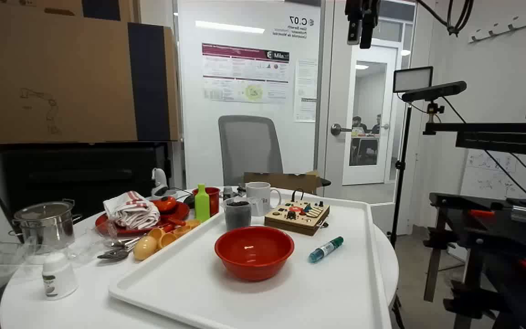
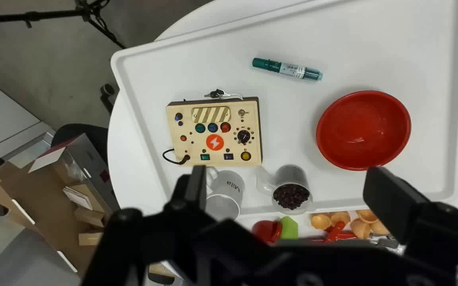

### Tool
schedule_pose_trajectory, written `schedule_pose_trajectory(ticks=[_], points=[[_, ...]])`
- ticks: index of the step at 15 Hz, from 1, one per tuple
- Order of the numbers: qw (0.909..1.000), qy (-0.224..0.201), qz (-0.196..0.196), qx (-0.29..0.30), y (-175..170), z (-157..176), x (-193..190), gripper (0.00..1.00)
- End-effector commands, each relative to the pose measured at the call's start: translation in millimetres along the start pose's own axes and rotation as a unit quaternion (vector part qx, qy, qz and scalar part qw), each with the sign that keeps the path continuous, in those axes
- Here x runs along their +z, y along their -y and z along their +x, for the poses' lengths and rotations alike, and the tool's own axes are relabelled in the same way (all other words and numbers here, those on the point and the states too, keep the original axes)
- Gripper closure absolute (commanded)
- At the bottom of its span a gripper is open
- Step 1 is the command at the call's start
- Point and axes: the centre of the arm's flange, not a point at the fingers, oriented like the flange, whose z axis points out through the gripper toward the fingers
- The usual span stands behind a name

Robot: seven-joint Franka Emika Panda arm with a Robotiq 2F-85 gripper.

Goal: Pour the contents inside the clear jar into the red bowl

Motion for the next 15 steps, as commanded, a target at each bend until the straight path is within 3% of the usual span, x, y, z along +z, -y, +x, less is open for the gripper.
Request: schedule_pose_trajectory(ticks=[1, 4, 8, 12, 15], points=[[1.0000, 0.000, 0.000, 0.000, 0.0, 0.0, 0.0, 0.00], [0.9969, -0.003, 0.023, -0.075, -4.7, 11.1, 8.6, 0.00], [0.9822, -0.009, 0.031, -0.185, -11.6, 46.0, 25.9, 0.00], [0.9567, -0.010, 0.041, -0.288, -7.1, 80.6, 52.4, 0.00], [0.9298, 0.003, 0.042, -0.366, 5.3, 101.3, 72.4, 0.00]])
